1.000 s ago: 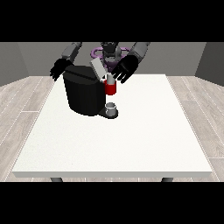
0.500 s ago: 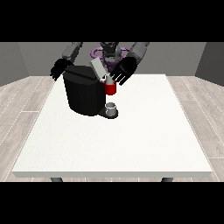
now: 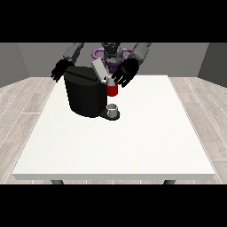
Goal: Insert the coffee pod into the coffee machine and close the lid
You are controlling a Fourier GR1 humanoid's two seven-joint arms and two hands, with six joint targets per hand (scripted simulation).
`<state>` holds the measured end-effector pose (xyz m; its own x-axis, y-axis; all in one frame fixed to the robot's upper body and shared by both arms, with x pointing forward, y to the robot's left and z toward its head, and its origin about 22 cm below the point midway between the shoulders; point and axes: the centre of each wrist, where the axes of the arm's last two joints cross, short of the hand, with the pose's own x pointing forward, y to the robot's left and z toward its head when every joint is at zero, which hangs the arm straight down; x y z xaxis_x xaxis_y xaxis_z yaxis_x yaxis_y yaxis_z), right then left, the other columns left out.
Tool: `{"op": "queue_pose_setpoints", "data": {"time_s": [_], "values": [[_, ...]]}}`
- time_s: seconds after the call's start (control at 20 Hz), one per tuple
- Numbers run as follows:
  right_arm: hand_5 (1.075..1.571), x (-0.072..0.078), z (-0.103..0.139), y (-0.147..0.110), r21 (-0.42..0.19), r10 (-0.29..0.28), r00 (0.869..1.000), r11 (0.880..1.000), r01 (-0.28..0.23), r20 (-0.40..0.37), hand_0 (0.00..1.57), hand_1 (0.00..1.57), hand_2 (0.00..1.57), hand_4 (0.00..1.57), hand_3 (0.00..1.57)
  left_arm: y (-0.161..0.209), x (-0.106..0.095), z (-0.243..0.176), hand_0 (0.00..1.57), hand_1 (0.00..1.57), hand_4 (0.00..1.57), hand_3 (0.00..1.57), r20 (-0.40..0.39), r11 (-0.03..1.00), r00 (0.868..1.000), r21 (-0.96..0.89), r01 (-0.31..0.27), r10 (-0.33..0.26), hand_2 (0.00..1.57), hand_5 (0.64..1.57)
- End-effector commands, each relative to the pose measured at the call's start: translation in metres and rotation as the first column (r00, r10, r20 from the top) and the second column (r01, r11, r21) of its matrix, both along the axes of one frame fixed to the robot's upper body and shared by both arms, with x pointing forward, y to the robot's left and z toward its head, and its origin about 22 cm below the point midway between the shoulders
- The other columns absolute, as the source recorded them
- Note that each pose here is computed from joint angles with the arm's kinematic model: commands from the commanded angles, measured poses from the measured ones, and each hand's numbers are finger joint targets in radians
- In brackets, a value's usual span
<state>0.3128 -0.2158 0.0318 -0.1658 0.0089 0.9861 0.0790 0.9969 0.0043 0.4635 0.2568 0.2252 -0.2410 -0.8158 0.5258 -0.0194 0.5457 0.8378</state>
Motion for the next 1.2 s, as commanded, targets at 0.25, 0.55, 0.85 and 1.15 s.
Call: {"op": "queue_pose_setpoints", "data": {"time_s": [0.25,0.55,0.85,1.15], "values": [[1.571,-0.002,-0.004,-0.013,0.013,-0.035,0.999,0.999,0.036,-0.038,0.0,0.0,0.0,0.38,0.0,0.002,-0.001,-0.008,1.06,1.06,0.39,0.94,-0.012,0.999,1.0,0.046,0.018,-0.018,1.11,1.571],[1.571,0.004,0.012,-0.01,-0.008,-0.03,0.999,1.0,0.03,0.022,0.0,0.0,0.0,0.43,0.0,0.012,-0.002,-0.003,1.06,1.06,0.36,0.95,0.036,0.997,0.999,0.068,0.03,-0.033,1.12,1.571],[1.571,0.001,-0.007,-0.015,0.026,-0.033,0.999,0.999,0.033,0.007,0.0,0.0,0.0,0.46,0.0,-0.001,-0.003,-0.005,0.0,0.0,0.0,0.0,0.012,0.981,0.996,0.17,0.09,-0.093,0.0,1.571],[1.571,0.01,0.005,0.01,0.011,-0.041,0.999,0.999,0.041,-0.011,0.0,0.0,0.0,0.42,0.0,-0.015,0.001,0.018,0.0,0.0,0.0,0.0,-0.042,0.98,0.997,0.185,0.074,-0.067,0.0,1.571]]}}
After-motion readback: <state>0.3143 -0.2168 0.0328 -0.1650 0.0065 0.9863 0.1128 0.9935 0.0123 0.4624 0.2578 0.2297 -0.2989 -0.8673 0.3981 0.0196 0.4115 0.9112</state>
